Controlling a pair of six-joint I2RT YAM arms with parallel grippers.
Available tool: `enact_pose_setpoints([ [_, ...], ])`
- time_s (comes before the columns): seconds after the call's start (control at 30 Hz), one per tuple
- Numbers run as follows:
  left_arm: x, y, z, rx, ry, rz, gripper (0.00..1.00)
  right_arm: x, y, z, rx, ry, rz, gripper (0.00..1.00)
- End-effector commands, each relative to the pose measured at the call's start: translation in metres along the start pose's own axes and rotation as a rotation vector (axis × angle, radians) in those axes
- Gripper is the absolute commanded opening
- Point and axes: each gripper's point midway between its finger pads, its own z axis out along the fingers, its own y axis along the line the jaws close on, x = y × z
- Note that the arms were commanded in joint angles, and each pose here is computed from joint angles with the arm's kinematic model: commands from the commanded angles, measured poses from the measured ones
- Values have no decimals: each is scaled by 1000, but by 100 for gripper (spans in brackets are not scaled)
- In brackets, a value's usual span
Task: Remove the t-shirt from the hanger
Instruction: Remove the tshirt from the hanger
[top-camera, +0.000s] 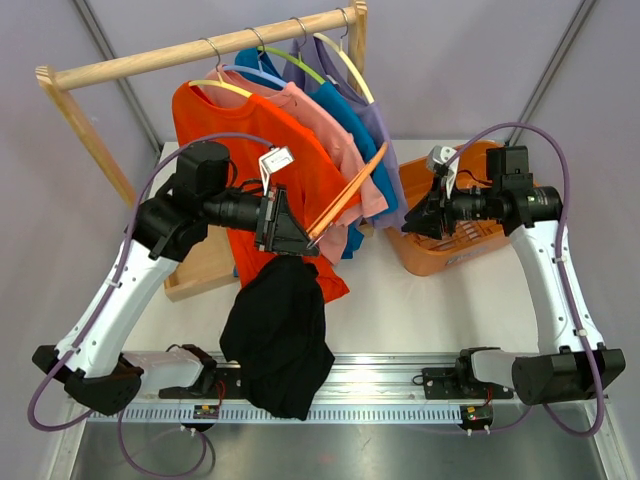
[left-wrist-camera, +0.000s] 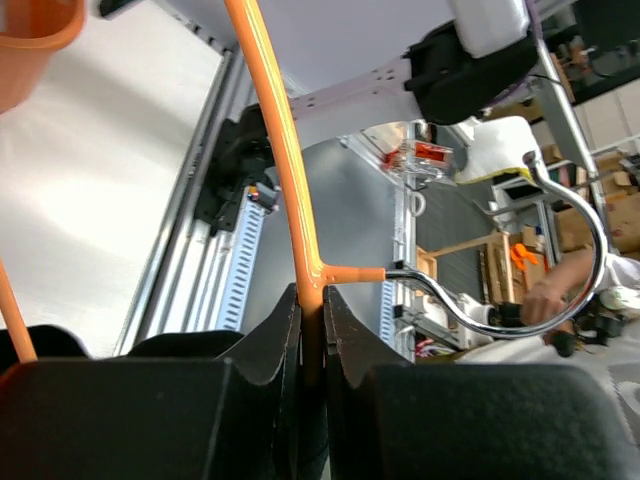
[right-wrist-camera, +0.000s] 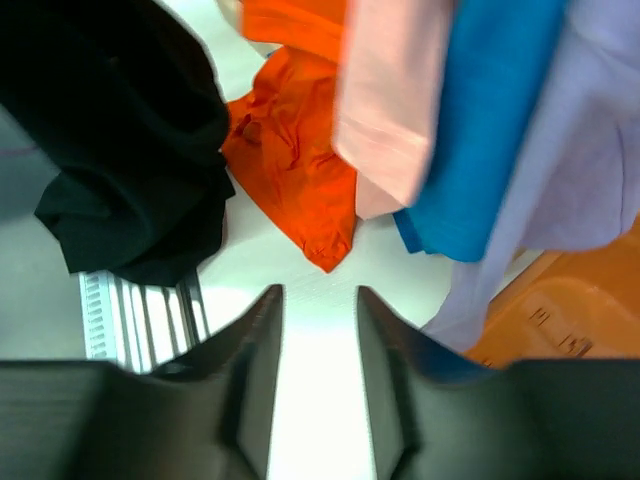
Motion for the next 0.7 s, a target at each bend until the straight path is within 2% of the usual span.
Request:
enact_pose_setpoints([
  [0.0, -2, 18, 3, -75, -13, 103, 0, -23, 35, -17, -86, -39, -197, 45],
  [0.07, 6, 24, 10, -63, 22, 72, 0, -33, 52, -24, -146, -62, -312, 56],
  [0.2, 19, 22, 20, -27, 89, 36, 0, -52, 75, -30, -233, -114, -468, 70],
  [0.3, 25, 22, 27, 2, 137, 11, 0, -61, 92, -26, -292, -109, -566, 74],
  [0.43, 29, 23, 36, 23, 179, 0, 0, -57, 105, -12, -348, -36, -704, 76],
  [0.67, 30, 13, 46, 83, 213, -2, 0, -40, 109, 22, -432, 64, -790, 75],
])
